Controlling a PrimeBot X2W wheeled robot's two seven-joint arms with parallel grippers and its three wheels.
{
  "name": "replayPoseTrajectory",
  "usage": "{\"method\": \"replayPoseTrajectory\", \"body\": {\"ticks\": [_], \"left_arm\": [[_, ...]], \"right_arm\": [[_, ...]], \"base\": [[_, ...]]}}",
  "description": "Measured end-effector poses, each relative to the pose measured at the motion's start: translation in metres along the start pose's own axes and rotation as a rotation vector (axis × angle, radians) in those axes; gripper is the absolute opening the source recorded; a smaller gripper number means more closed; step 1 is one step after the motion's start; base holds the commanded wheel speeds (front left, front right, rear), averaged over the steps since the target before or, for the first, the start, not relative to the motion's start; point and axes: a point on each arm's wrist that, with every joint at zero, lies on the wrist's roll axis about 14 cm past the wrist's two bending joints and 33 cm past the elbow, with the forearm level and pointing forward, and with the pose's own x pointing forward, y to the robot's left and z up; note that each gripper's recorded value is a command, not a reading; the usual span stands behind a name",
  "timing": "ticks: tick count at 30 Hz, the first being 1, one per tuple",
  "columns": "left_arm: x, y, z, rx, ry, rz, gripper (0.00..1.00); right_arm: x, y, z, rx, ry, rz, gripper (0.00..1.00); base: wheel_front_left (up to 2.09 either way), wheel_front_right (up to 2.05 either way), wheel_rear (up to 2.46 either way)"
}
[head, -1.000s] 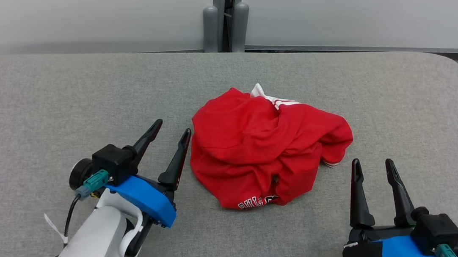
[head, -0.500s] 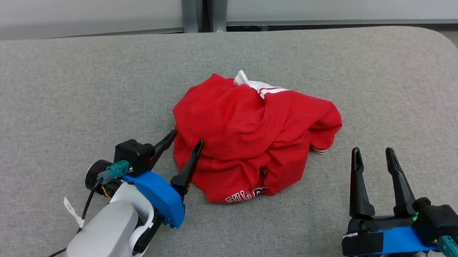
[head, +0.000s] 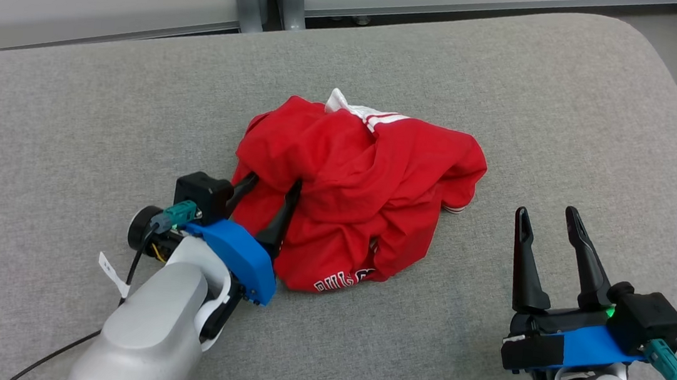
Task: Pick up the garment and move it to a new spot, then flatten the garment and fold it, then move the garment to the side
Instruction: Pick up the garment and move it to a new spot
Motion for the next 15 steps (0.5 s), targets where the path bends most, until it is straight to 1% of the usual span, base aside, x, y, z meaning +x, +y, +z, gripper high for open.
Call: {"method": "replayPoseTrajectory", "body": {"ticks": [6, 7, 9, 15], "left_arm": [[0.013, -0.004, 0.008, 0.0, -0.011, -0.023, 1.0], [0.015, -0.006, 0.009, -0.001, -0.011, -0.029, 0.51], [0.018, -0.008, 0.01, 0.003, -0.013, -0.039, 0.0], [0.023, -0.004, 0.027, 0.025, -0.053, -0.045, 0.0]], "right_arm": [[0.0, -0.004, -0.002, -0.002, 0.006, -0.011, 1.0], [0.0, -0.005, -0.002, -0.003, 0.006, -0.012, 1.0], [0.0, -0.005, -0.003, 0.001, 0.009, -0.015, 1.0], [0.0, -0.007, -0.004, 0.001, 0.013, -0.02, 1.0]], "base": [[0.0, 0.0, 0.0], [0.0, 0.0, 0.0], [0.0, 0.0, 0.0], [0.0, 0.0, 0.0]]}}
